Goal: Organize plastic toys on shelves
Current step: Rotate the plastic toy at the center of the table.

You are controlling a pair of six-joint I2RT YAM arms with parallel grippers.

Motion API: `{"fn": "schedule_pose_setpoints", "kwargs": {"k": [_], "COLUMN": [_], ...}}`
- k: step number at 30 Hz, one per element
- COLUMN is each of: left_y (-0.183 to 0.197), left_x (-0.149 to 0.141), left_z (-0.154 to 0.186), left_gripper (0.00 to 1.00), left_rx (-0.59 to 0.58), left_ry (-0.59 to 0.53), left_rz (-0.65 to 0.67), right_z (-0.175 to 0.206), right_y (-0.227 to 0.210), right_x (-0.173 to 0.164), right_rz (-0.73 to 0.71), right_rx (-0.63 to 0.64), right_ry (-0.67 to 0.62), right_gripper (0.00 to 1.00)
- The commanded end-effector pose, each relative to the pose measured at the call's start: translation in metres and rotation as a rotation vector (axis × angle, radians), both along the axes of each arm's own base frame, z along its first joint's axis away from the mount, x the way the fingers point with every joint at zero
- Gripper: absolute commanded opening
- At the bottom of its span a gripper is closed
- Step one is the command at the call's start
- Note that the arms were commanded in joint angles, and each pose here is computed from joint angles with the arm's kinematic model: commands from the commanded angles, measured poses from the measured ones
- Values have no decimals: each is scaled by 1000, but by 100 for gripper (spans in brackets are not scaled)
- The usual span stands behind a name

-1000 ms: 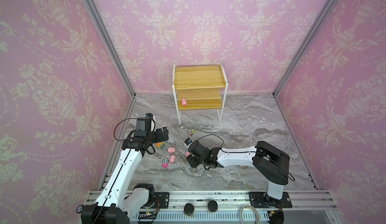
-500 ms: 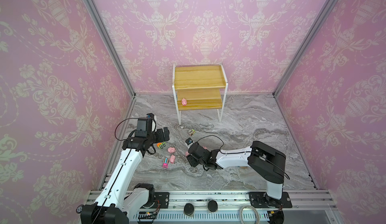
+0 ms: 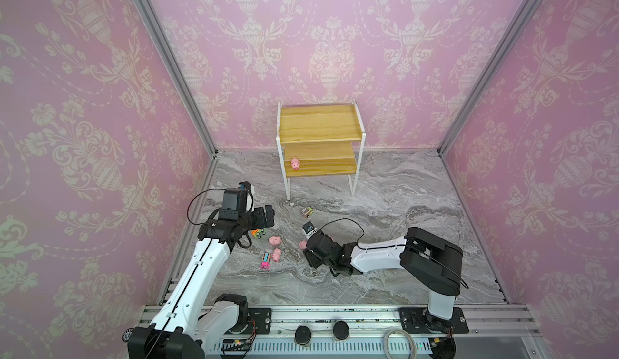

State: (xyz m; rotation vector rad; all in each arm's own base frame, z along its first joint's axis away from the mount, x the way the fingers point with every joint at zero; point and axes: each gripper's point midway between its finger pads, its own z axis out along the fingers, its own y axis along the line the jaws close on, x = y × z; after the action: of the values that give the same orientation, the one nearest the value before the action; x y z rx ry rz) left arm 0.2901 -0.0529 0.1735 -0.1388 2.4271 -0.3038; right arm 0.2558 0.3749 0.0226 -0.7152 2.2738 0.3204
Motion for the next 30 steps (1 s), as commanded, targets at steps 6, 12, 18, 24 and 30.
{"fn": "schedule_pose_setpoints", "kwargs": {"k": [6, 12, 18, 24, 30], "left_y": [-15, -30, -52, -66, -70], "left_x": [-6, -9, -15, -19, -21], "left_z": [-4, -5, -12, -21, -25], "left_gripper": [98, 98, 98, 98, 98], "left_rx": [23, 14, 11, 20, 30], "left_ry": [-7, -14, 3, 36, 51], "left_rz": [-81, -147, -242, -299, -318], "right_z": [-27, -26, -28, -25, -8], "right_y": [-43, -47, -46, -30, -14], "right_x": [-1, 12, 30, 50, 68], "right_rz": [-38, -64, -92, -92, -78], "right_rx": [-100, -73, -26, 24, 69], "right_ry": [48, 46, 57, 68, 60], "right_gripper": [67, 67, 67, 70, 71]}}
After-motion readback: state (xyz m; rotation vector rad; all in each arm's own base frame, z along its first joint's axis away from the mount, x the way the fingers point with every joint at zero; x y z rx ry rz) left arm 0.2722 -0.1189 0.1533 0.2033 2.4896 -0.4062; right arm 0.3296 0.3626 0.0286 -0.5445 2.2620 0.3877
